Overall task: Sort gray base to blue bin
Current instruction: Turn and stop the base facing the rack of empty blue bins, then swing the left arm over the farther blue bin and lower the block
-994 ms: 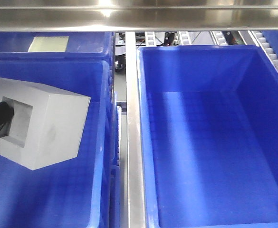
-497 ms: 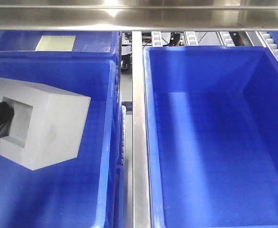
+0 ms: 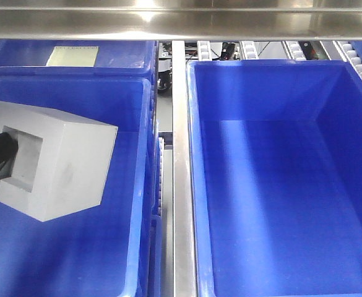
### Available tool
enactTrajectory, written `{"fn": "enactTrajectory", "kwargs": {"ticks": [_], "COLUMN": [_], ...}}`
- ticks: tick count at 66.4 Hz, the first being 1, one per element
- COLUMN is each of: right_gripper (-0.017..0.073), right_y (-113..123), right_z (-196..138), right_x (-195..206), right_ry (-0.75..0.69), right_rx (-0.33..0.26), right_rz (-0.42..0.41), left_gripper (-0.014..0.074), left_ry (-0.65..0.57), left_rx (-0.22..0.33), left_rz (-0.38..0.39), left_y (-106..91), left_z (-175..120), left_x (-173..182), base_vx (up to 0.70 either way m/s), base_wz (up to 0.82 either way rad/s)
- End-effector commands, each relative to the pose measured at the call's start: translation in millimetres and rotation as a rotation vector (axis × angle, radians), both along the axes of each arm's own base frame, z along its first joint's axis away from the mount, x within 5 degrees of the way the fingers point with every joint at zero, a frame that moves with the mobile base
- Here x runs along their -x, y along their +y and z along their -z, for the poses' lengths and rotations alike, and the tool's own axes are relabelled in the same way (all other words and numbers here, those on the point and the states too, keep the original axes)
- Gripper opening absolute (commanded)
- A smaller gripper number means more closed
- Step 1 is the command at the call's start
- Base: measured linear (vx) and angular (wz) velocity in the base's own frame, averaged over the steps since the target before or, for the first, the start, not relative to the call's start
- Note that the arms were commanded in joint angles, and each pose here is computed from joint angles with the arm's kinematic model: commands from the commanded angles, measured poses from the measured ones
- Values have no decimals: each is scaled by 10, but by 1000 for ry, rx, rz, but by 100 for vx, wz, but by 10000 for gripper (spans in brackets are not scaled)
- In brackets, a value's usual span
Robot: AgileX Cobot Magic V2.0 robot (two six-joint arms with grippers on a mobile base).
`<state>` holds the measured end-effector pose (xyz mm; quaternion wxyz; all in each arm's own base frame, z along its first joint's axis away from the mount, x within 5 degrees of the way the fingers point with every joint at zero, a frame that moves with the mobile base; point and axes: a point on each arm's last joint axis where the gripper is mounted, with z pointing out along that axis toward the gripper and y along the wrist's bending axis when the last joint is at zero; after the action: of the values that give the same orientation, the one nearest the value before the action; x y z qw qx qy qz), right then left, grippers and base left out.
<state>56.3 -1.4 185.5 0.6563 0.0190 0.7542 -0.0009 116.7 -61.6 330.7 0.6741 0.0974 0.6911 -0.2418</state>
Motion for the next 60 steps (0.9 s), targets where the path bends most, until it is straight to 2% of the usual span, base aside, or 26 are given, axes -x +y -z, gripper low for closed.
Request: {"fn": "enactTrajectory", "kwargs": {"ticks": [1, 40, 49, 53, 60], "right_gripper": [-5, -5, -5, -5, -5], "right_y": [-3, -3, -3, -3, -3], "right_z": [-32, -32, -32, -32, -32], "right_x": [-18, -18, -18, -18, -18], "right_ry": [-33, -33, -33, -33, -33], "right_rx": [18, 18, 18, 18, 18], "right_rz": [2, 2, 2, 2, 2], "left_gripper": [-6, -6, -6, -6, -6], "left_ry": [-118, -111, -99, -93, -53], "left_rx": [80, 75, 14, -18, -42], "left_rz": [-3, 4, 94, 155, 252], "left_y": [12, -3, -194, -343, -665], "left_z": [-204, -232, -300, -319, -347], "left_x": [18, 9, -64, -114, -239], "base_vx": [0, 0, 0, 0, 0], "base_wz": [0, 0, 0, 0, 0]}}
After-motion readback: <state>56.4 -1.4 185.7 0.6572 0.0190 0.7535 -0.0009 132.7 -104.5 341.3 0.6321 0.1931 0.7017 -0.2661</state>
